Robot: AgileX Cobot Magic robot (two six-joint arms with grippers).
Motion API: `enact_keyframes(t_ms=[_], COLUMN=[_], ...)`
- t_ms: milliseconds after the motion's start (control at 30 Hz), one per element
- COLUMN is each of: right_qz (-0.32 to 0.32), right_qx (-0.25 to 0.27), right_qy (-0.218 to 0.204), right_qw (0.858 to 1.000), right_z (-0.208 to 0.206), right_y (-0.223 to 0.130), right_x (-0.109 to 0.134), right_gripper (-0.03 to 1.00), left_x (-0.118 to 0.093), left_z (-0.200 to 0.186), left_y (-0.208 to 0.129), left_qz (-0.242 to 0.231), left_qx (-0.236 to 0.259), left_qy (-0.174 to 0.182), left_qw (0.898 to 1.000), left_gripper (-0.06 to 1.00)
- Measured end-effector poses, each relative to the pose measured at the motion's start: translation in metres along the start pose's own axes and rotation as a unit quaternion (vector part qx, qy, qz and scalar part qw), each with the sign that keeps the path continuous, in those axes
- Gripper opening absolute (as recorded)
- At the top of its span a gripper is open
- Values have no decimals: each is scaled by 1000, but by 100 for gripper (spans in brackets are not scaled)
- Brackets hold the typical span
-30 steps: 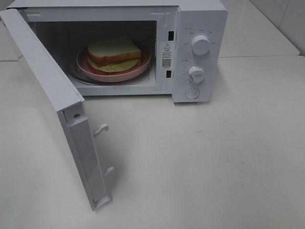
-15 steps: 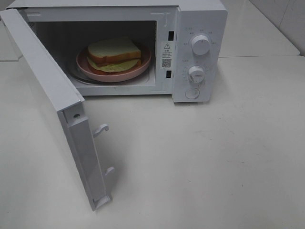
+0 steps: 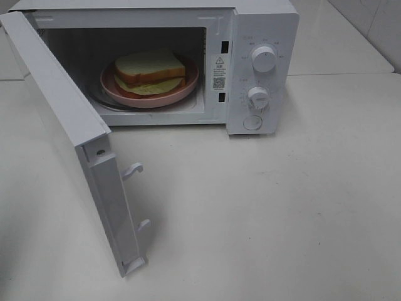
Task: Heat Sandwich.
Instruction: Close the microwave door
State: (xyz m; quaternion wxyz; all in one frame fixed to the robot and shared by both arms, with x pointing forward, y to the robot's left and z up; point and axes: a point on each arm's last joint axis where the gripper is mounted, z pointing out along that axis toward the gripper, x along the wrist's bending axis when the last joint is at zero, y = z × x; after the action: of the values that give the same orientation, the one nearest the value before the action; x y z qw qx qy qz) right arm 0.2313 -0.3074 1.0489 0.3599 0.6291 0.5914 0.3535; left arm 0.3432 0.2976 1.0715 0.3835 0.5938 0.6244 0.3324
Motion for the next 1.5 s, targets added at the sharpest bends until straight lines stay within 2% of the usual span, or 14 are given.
enact_keyframes(t_ms=[67, 300, 633, 733, 800, 967, 1000, 1067, 1100, 1267, 1500], right_qz=[0, 0, 0, 0, 0, 0, 0, 0, 0, 0, 0], right_qx=[0, 0, 0, 0, 0, 0, 0, 0, 0, 0, 0], right_qy=[0, 0, 0, 0, 0, 0, 0, 0, 0, 0, 0], right_qw=[1000, 1000, 1000, 1000, 1000, 1000, 1000, 1000, 1000, 1000, 1000], right_z=[0, 0, 0, 0, 0, 0, 0, 0, 0, 0, 0], right_y=[0, 0, 0, 0, 0, 0, 0, 0, 0, 0, 0], right_x=[0, 0, 0, 0, 0, 0, 0, 0, 0, 0, 0], right_gripper=[76, 76, 76, 76, 76, 76, 76, 76, 76, 76, 76], left_x=[0, 2, 9, 11, 10, 7, 3, 0, 0, -12, -16], left_z=[13, 43, 89, 103, 107, 126, 134, 142, 142, 160, 174], left_y=[7, 13, -9, -13, -14, -18, -20, -24, -24, -31, -39], left_qz=[-4, -15, -18, -4, 4, 55, 84, 104, 104, 93, 91], left_qx=[-11, -37, -105, -138, -143, -154, -160, -161, -161, -190, -186], left_qy=[0, 2, 18, 20, 19, -1, -18, -36, -36, -113, -143], left_qw=[1000, 999, 994, 990, 990, 987, 983, 981, 981, 971, 968], left_gripper=[0, 0, 0, 0, 0, 0, 0, 0, 0, 0, 0])
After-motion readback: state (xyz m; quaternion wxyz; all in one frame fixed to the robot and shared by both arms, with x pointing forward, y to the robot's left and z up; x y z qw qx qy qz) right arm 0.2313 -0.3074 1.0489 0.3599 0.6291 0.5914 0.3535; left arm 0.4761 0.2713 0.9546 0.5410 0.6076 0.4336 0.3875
